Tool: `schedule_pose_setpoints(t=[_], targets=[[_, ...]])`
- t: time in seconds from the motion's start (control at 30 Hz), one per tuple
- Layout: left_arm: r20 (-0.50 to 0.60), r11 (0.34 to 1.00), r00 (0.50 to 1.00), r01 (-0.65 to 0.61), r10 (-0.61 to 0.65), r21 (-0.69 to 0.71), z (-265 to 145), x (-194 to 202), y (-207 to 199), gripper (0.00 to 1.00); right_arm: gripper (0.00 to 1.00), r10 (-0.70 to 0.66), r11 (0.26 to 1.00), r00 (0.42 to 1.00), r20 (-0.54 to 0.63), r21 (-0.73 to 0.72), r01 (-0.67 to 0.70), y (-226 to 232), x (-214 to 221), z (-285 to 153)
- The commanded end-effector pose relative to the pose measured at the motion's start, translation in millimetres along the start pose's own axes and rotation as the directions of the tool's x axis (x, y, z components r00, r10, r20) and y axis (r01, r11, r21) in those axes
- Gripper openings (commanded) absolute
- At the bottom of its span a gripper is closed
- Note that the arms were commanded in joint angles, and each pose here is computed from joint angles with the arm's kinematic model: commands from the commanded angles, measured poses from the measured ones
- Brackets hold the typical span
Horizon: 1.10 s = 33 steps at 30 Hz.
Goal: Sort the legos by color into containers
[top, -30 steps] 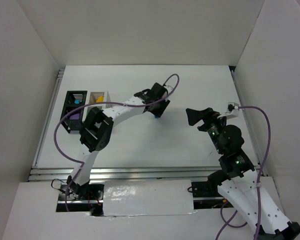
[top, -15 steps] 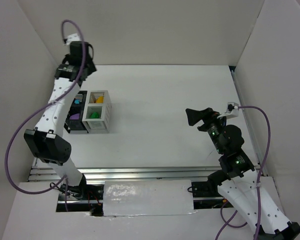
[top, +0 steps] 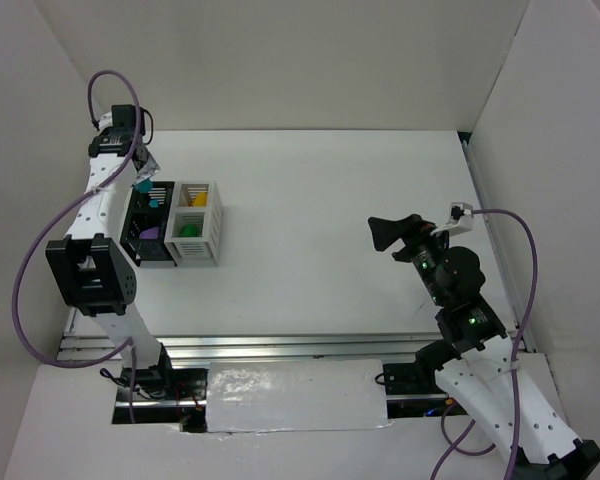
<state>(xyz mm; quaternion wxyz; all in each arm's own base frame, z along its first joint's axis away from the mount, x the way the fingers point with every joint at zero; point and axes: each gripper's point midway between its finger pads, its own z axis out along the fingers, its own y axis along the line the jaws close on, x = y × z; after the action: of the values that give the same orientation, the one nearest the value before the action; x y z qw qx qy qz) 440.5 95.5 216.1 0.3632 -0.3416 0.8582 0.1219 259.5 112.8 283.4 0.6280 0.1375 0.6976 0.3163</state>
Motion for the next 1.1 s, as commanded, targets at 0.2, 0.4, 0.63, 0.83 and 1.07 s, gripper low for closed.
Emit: schedule_pose_setpoints(t=[0.2, 0.4, 0.63, 0.83, 1.07], targets=[[-0.008, 0.998, 0.999, 0.05, -0.05, 0.042, 2.9, -0.9, -5.0, 0.22, 1.0, -0.015, 1.0, 1.0, 0.021, -0.027, 0.016, 4.7, -4.8, 3.2], [-0.018, 0.996, 0.998, 0.054, -0.053, 0.065, -1.2, 2.9, -5.7, 0.58, 1.0, -0.014, 1.0, 1.0, 0.013, -0.027, 0.015, 4.5, -2.9, 4.5], [-0.006, 0.996, 0.999, 0.054, -0.053, 0.074, -11.2, 7.0, -8.8, 0.85, 1.0, -0.012, 0.999, 1.0, 0.007, -0.032, 0.012, 5.2, -1.0, 5.3], [0.014, 0.996, 0.998, 0.054, -0.055, 0.071, -27.9, 0.4, -4.2, 0.86, 1.0, -0.026, 0.999, 1.0, 0.002, -0.031, 0.026, 5.1, -0.9, 5.7], [0.083, 0.989, 0.996, 0.004, -0.017, 0.149, -84.0, -6.4, 10.8, 1.0, 1.0, -0.066, 0.996, 0.997, -0.04, -0.057, 0.064, 18.8, -7.7, 3.6]])
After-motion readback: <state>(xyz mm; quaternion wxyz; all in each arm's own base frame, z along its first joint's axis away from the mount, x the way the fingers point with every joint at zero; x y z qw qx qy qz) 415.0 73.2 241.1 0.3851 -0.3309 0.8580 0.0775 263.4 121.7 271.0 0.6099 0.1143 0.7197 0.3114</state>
